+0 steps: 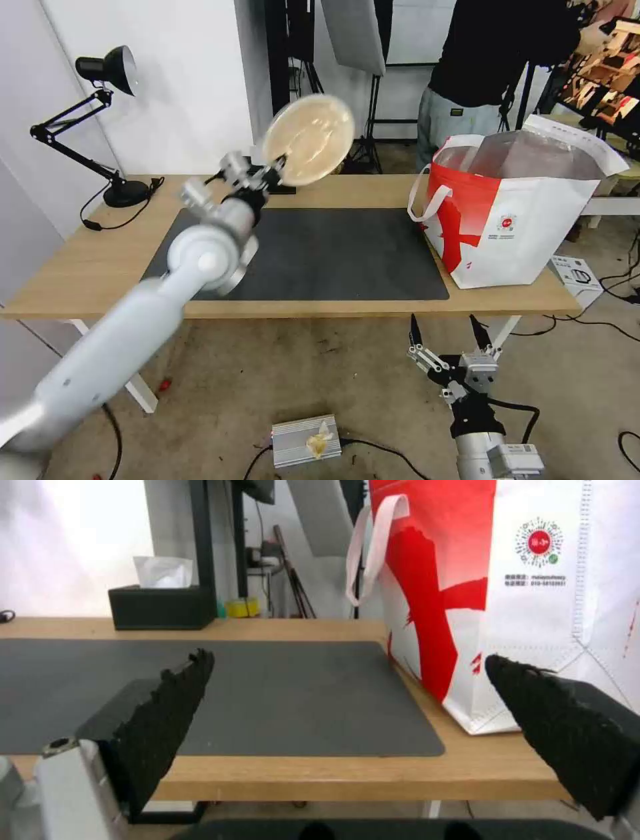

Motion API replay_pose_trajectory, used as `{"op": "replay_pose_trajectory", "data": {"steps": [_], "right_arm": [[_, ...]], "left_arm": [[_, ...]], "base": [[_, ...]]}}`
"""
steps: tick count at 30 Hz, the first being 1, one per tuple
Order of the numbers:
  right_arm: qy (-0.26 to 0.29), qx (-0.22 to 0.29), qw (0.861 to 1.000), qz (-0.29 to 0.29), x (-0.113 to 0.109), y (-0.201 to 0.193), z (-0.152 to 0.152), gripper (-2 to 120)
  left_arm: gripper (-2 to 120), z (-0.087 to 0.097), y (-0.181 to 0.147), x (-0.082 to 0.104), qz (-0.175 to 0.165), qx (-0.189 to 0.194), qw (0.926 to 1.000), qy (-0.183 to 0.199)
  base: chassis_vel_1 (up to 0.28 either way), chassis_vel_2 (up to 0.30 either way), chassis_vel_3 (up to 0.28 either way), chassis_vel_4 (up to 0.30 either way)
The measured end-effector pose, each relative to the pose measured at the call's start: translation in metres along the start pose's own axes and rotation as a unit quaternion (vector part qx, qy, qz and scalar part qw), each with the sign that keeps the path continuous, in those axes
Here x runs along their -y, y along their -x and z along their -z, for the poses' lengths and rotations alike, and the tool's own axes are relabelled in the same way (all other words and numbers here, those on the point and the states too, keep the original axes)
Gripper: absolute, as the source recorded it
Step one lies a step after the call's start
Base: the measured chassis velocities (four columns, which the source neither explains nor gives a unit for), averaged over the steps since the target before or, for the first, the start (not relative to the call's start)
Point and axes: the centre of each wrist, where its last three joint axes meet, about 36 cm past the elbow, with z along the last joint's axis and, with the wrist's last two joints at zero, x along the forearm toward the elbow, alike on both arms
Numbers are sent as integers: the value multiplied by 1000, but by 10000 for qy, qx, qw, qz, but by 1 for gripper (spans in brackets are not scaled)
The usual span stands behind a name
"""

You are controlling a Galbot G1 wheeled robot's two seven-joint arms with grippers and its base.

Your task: Pick up the trash from the table and place it into the takeout bag.

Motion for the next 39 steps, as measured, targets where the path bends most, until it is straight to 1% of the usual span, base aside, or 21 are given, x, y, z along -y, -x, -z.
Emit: {"op": "replay_pose_trajectory", "data": {"steps": [1,3,4,6,8,9,13,14,17,18,19,21,23,28,29,33,34,39], "right_arm": [[0,0,10000,-1,0,0,0,100],[0,-1,10000,0,0,0,0,100],[0,-1,10000,0,0,0,0,100],[0,0,10000,0,0,0,0,100],[0,0,10000,0,0,0,0,100],[0,0,10000,0,0,0,0,100],[0,0,10000,-1,0,0,0,100],[0,0,10000,-1,0,0,0,100],[0,0,10000,-1,0,0,0,100],[0,0,10000,0,0,0,0,100],[0,0,10000,0,0,0,0,100],[0,0,10000,0,0,0,0,100],[0,0,10000,0,0,0,0,100],[0,0,10000,0,0,0,0,100],[0,0,10000,0,0,0,0,100],[0,0,10000,0,0,0,0,100],[0,0,10000,0,0,0,0,100],[0,0,10000,0,0,0,0,100]], "left_arm": [[1,-2,5,3,-27,-13,10000,-6],[1,-10,28,18,-164,-85,9998,-11],[1,-10,28,18,-164,-85,9998,-11],[1,-16,43,26,-210,-110,9997,1],[1,-26,59,35,-236,-160,9996,53],[1,-26,59,35,-236,-160,9996,53],[1,-46,83,59,-408,-305,9985,181],[1,-46,83,59,-408,-305,9985,181],[1,-58,98,74,-663,-294,9969,294],[1,-59,100,79,-743,-298,9963,317],[1,-59,100,79,-743,-298,9963,317],[1,-64,107,92,-963,-328,9939,419],[1,-66,110,94,-1019,-348,9930,480],[1,-71,126,94,-1199,-503,9885,767],[1,-71,126,94,-1199,-503,9885,767],[1,-79,139,89,-1365,-631,9829,1064],[1,-79,139,89,-1365,-631,9829,1064],[1,-85,152,86,-1539,-781,9763,1308]], "base": [[0,0,0,0],[0,0,0,0],[0,0,0,0],[0,0,0,0],[0,0,0,0],[0,0,0,0],[0,0,0,0],[0,0,0,0],[0,0,0,0],[0,0,0,0],[0,0,0,0],[0,0,0,0],[0,0,0,0],[0,0,0,0],[0,0,0,0],[0,0,0,0],[0,0,0,0],[0,0,0,0]]}}
